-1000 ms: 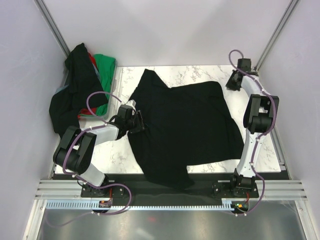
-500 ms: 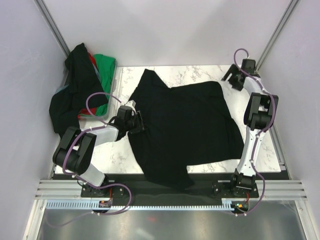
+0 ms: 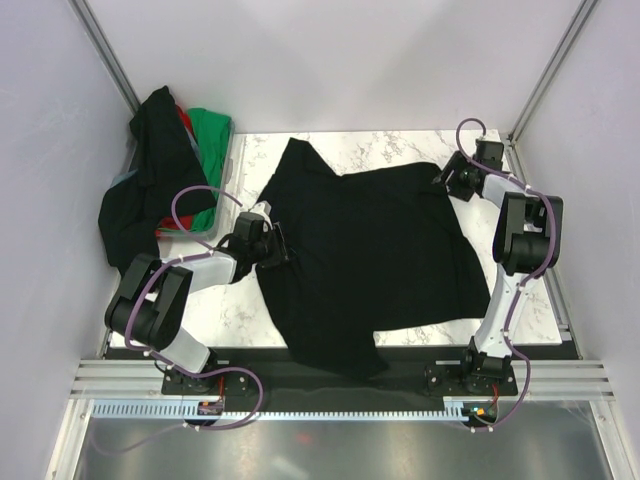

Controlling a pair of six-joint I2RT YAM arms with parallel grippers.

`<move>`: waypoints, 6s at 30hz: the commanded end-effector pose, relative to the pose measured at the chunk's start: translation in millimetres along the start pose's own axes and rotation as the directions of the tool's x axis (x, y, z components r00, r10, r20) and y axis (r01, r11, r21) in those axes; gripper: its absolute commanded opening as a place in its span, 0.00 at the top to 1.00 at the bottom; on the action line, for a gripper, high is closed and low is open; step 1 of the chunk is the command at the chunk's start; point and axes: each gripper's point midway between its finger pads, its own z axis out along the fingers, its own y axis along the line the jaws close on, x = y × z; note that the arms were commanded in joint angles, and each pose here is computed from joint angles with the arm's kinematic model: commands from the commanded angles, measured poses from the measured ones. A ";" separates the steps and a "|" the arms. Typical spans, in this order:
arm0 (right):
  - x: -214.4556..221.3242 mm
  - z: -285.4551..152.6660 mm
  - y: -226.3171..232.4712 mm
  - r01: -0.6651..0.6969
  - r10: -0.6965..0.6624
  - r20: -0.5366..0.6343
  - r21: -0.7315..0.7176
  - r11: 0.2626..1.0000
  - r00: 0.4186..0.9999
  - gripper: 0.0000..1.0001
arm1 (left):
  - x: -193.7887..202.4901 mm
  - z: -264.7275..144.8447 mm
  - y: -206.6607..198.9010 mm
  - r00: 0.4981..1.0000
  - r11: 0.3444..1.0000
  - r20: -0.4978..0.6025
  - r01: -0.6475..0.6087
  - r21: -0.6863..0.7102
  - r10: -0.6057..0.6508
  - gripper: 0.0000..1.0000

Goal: Fold and stack the t-shirts
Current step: Flatten the tshirt out, then fold the tshirt

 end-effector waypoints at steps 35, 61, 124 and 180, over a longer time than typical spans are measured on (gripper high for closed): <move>-39.3 -38.6 13.6 0.133 -0.137 0.041 0.092 0.987 0.990 0.71 | 26.3 -0.9 20.1 0.997 0.997 -0.074 0.026 -0.076 -0.031 0.53; -2.7 -18.9 -3.5 0.153 -0.148 -0.045 0.128 0.980 0.988 0.57 | 26.3 -0.8 20.2 0.997 0.997 -0.073 0.021 -0.077 -0.027 0.54; -25.8 -24.8 8.8 0.175 -0.177 0.005 0.131 0.976 0.984 0.83 | 26.4 0.1 20.7 0.997 0.997 -0.076 0.024 -0.079 -0.030 0.55; 149.2 -152.9 29.3 0.043 -0.036 -0.090 0.086 0.995 0.995 0.06 | 76.5 -49.5 -3.6 0.990 0.966 -0.137 0.002 -0.260 -0.039 0.39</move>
